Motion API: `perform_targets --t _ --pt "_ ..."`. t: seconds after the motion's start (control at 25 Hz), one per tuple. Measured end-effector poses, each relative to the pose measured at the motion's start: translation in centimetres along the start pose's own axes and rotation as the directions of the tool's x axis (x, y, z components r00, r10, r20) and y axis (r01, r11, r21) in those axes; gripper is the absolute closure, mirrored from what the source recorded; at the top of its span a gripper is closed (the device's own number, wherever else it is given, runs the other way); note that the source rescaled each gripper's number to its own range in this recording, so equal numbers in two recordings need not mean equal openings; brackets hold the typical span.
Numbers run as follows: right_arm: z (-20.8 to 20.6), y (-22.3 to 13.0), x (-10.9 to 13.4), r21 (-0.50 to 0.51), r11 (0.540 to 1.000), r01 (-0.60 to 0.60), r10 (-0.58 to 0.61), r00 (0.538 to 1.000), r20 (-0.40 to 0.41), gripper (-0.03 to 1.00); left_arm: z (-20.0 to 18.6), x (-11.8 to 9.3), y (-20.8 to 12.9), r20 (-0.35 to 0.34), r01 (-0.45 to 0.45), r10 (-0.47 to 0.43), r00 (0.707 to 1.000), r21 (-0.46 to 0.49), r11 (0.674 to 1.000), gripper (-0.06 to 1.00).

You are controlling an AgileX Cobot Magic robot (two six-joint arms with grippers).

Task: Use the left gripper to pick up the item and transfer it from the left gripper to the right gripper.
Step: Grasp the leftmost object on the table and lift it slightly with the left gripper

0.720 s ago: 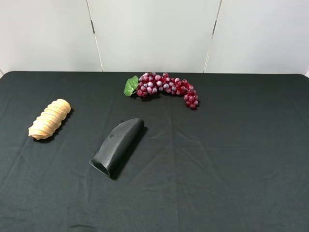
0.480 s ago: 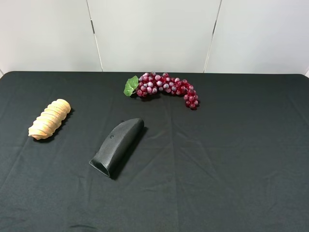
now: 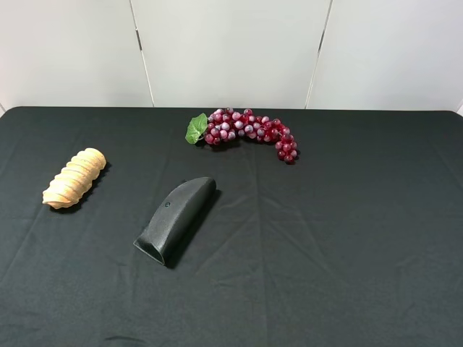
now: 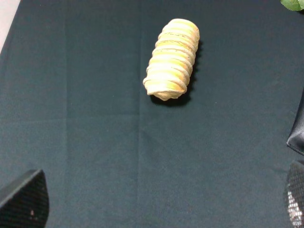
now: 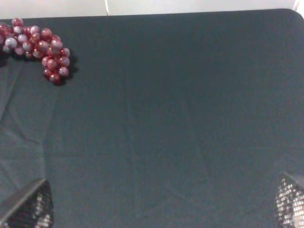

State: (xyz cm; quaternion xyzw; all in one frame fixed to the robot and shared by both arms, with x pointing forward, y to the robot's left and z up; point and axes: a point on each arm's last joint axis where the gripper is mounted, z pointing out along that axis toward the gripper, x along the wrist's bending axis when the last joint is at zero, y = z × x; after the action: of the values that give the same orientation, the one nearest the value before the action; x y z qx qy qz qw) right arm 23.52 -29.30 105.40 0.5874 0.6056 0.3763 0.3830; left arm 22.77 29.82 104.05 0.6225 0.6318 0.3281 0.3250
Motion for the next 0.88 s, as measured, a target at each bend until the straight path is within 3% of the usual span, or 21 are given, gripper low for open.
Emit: perform_targets --t 0.88 --pt "0.0 0.0 0.0 0.000 1.000 0.000 0.000 1.000 0.000 -0.03 -1.3 0.0 1.0 -0.001 -0.001 0.001 1.000 -0.035 0.999 -0.06"
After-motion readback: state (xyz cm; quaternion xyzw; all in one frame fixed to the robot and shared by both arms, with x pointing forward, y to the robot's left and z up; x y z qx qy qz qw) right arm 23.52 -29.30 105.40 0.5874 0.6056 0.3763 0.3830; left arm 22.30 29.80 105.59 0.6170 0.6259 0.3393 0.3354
